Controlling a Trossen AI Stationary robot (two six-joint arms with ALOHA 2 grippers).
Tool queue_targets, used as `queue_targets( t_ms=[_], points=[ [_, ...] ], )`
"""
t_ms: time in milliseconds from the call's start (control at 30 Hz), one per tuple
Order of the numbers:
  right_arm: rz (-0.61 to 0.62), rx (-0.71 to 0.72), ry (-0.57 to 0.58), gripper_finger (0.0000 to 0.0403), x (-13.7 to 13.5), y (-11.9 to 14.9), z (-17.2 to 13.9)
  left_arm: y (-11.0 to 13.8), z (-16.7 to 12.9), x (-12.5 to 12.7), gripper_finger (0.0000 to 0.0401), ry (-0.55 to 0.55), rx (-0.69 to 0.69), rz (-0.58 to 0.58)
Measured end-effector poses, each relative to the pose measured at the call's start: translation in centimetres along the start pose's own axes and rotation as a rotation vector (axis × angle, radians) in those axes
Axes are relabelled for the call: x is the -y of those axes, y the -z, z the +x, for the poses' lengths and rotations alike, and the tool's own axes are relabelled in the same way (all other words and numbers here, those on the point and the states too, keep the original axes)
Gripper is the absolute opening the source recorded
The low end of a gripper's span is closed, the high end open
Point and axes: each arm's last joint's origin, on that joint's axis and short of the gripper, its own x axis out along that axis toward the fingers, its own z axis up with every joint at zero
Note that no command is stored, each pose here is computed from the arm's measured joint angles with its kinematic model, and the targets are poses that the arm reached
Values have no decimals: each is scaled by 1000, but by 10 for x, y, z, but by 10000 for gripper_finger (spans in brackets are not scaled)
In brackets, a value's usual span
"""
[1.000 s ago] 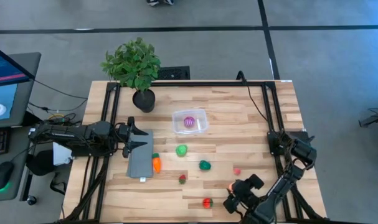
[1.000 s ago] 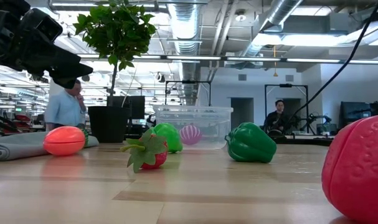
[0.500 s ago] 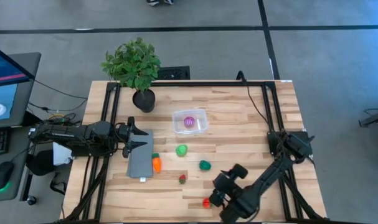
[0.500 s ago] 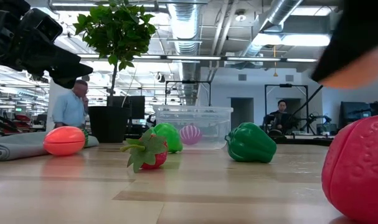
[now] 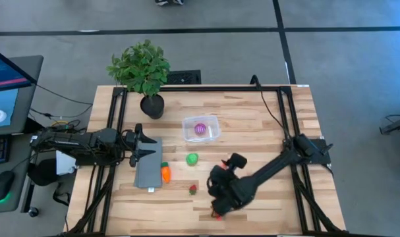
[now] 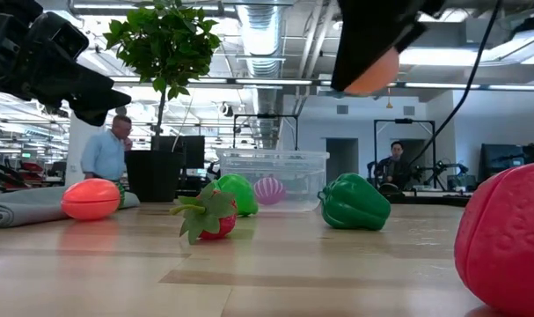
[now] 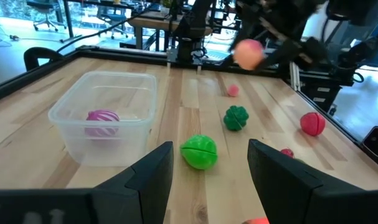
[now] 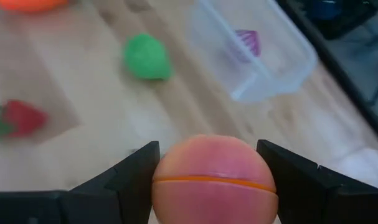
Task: Pick and placing Produce into tupperware
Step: Put the big peach into the transparent container
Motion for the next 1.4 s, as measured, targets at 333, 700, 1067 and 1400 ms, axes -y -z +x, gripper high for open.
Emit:
queue_targets(
  t_ms=[333,700,1067,1400],
  points=[
    [-33,-55,134,282,32,-26,30,0,0,1,197,22,-1,-2],
    [50,31,193,282,78,-47,29,0,0,1,197,24,-1,-13],
    [248,171,99,282,110,-1,53,0,0,1,197,24,0,-9],
    [340,345,-85,282,148,-5,89,0,0,1,197,24,0,-4]
  ],
)
